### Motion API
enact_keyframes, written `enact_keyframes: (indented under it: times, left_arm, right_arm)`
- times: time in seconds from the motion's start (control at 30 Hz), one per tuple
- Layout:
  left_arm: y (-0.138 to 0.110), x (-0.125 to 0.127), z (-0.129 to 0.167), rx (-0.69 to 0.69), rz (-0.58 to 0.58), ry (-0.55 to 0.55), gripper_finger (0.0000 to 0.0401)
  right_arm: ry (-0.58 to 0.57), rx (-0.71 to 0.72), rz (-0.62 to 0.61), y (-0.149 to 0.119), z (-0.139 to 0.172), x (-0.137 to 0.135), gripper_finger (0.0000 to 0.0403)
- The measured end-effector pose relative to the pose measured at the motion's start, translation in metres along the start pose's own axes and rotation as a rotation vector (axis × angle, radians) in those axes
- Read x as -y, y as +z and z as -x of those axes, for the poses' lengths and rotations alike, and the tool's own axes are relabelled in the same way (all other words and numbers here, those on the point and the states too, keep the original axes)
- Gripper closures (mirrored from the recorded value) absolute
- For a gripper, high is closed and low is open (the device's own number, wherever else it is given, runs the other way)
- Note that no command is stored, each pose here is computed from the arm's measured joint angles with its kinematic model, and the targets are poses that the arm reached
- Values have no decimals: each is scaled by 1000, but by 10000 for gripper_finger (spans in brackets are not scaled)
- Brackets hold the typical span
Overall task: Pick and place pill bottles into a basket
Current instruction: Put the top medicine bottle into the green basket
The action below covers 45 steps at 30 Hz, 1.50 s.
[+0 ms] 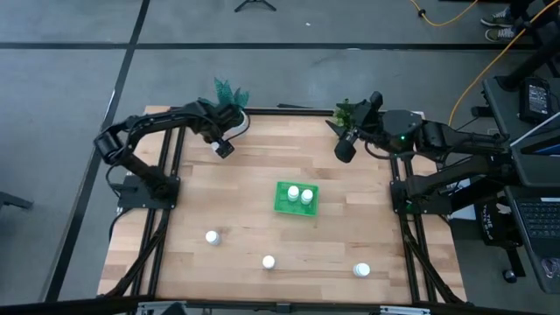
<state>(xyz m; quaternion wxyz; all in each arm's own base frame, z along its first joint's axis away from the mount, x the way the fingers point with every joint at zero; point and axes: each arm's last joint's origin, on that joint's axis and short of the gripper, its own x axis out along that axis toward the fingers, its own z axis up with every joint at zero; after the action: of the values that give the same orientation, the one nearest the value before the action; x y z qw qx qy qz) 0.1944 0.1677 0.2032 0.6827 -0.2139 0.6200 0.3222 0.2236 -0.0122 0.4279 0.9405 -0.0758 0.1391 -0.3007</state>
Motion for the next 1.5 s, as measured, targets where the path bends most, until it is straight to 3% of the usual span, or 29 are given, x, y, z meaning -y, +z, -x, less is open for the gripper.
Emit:
enact_keyframes:
  times: [0.23,0.43,0.67,1.27,1.5]
  left_arm:
    - [-7,-2,-18,-64,-28,-30,64]
    - [-18,-10,-28,-110,-2,-26,106]
    - [-16,-8,-25,-75,-2,-62,149]
    - [-14,-9,-10,43,16,-83,154]
    - [-14,-10,-10,45,17,-73,182]
  right_arm:
    - [0,-4,-5,0,0,0,147]
    - [0,-4,-4,0,0,0,147]
    - [-3,5,-8,1,0,0,147]
    - [-3,5,-41,1,-1,0,147]
    - [-3,6,-43,1,-1,0,147]
